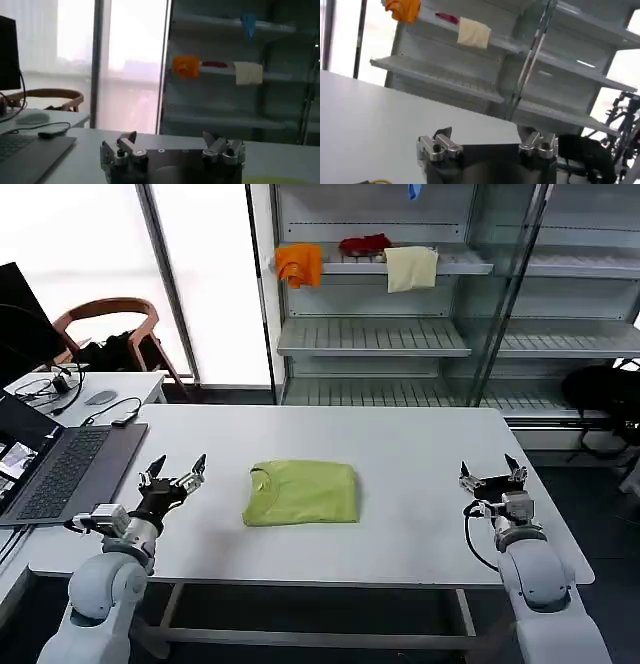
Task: Fold and organize the clothes.
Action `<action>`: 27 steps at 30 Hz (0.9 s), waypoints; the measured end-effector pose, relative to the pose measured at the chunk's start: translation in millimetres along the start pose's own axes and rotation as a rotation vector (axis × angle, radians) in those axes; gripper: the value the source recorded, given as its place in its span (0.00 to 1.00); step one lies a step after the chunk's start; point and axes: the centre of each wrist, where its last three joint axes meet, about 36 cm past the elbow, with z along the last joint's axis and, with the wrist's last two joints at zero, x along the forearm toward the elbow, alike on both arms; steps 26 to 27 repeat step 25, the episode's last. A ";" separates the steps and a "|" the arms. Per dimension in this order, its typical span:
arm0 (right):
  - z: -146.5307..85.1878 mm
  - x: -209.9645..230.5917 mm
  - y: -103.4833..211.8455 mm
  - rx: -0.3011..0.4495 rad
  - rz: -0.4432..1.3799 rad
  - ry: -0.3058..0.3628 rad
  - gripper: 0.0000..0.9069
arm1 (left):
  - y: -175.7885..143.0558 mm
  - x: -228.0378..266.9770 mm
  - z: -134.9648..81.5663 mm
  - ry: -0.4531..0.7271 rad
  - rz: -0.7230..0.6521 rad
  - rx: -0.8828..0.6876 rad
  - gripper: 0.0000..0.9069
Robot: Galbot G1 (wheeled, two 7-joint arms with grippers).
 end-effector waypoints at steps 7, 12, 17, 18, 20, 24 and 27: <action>-5.0 0.8 -4.7 -0.030 -0.035 -0.012 1.00 | 19.8 -5.4 4.6 0.007 -0.027 -0.004 1.00; -6.3 2.5 -5.3 -0.050 -0.066 -0.014 1.00 | 25.7 -4.4 10.4 0.020 -0.035 0.003 1.00; -8.1 3.3 -6.4 -0.070 -0.086 -0.017 1.00 | 27.0 -3.9 13.6 0.029 -0.033 0.017 1.00; -8.3 3.8 -6.6 -0.073 -0.091 -0.017 1.00 | 27.2 -4.1 14.2 0.031 -0.034 0.019 1.00; -8.4 3.9 -6.8 -0.076 -0.096 -0.017 1.00 | 27.3 -4.2 14.6 0.035 -0.035 0.023 1.00; -10.2 3.2 -7.2 -0.087 -0.101 -0.013 1.00 | 28.6 -3.9 13.8 0.043 -0.041 0.024 1.00; -10.4 3.1 -7.1 -0.090 -0.103 -0.012 1.00 | 28.9 -3.7 13.7 0.045 -0.043 0.024 1.00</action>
